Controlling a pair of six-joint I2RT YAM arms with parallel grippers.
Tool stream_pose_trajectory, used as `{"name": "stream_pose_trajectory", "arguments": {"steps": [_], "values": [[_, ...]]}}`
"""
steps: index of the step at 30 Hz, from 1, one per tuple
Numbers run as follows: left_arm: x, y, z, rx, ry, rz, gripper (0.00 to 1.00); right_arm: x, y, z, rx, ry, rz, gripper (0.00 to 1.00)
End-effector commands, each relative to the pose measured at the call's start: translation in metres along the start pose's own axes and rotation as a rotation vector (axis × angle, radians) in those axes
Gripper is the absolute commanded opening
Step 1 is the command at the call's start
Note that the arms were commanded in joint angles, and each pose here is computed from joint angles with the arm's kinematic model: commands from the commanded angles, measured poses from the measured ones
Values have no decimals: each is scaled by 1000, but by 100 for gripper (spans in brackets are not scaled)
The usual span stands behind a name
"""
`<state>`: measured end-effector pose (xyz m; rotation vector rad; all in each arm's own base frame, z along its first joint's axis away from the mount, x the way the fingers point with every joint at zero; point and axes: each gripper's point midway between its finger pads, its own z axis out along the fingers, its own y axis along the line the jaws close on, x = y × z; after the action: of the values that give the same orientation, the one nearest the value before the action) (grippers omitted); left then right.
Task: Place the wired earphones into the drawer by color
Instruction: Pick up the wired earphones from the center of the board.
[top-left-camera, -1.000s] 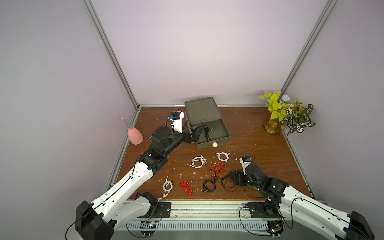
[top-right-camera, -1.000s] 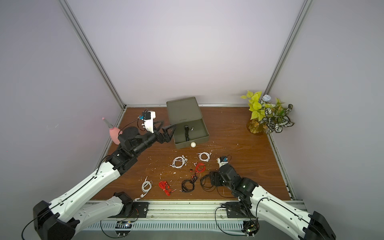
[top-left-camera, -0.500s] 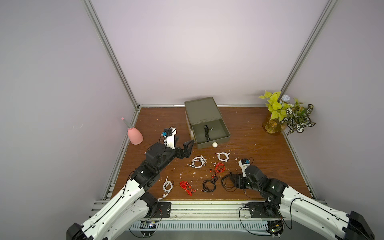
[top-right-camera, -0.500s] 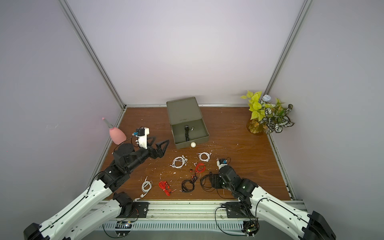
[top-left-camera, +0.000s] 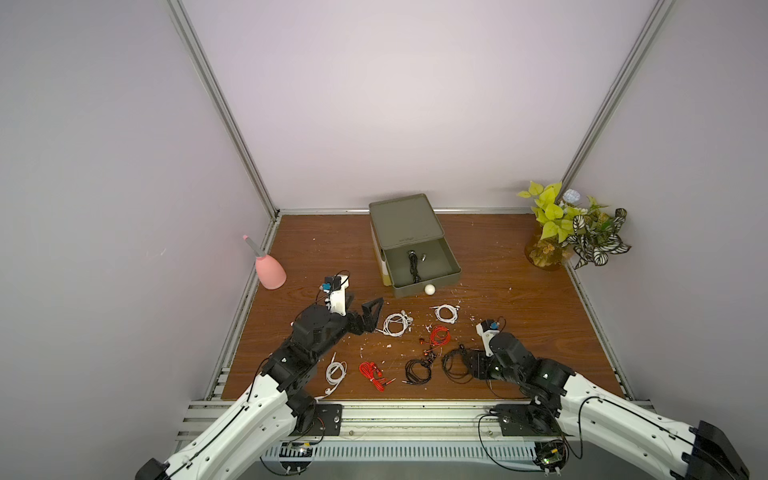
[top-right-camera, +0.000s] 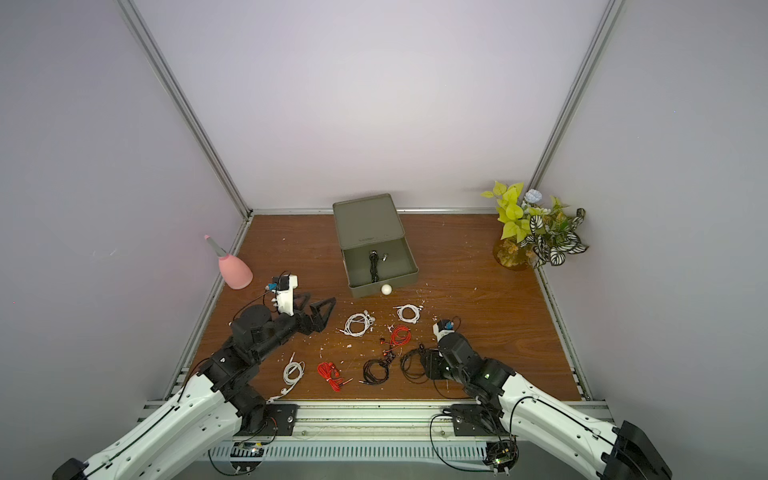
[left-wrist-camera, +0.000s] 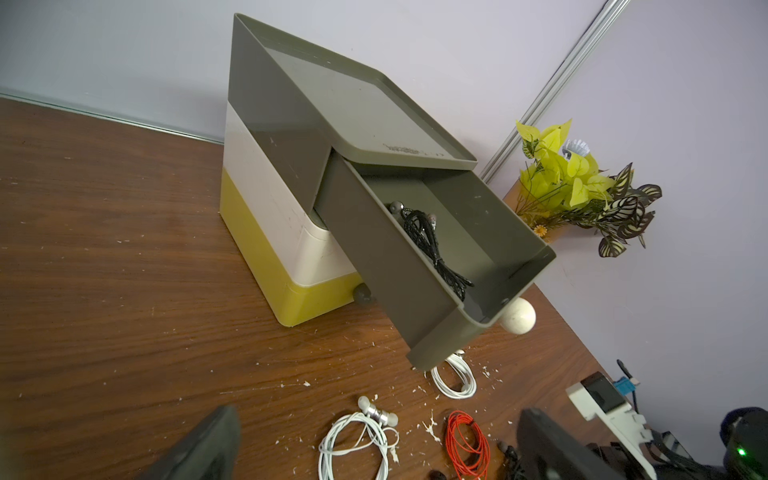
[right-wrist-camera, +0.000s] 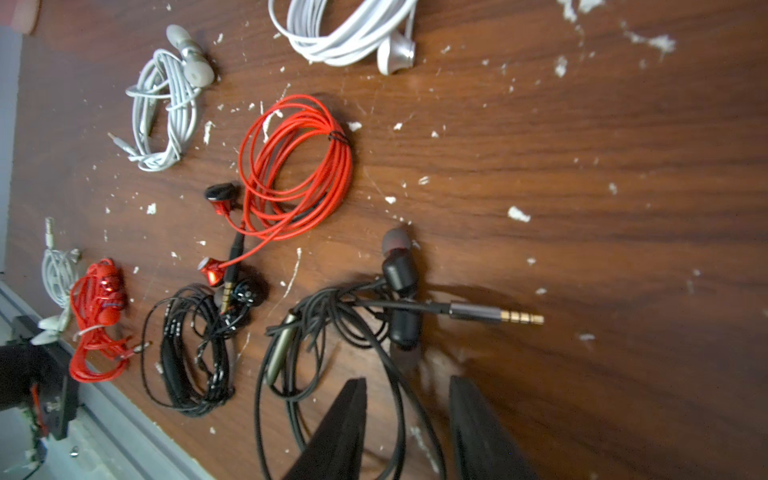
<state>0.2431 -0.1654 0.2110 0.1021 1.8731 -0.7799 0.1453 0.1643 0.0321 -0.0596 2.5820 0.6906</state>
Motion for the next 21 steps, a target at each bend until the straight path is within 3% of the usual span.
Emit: {"name": "stream_pose_trajectory", "arguments": {"steps": [1,10,21], "values": [[0,-2,0,16,-19,-29,100,3,2,2,-13,12,-10,35],[7,1,5,23,-18,-38,100,2,0,2,-4,-1,-12,13],[5,0,9,25,-19,-30,100,-10,6,-6,-41,-69,-17,0]]}}
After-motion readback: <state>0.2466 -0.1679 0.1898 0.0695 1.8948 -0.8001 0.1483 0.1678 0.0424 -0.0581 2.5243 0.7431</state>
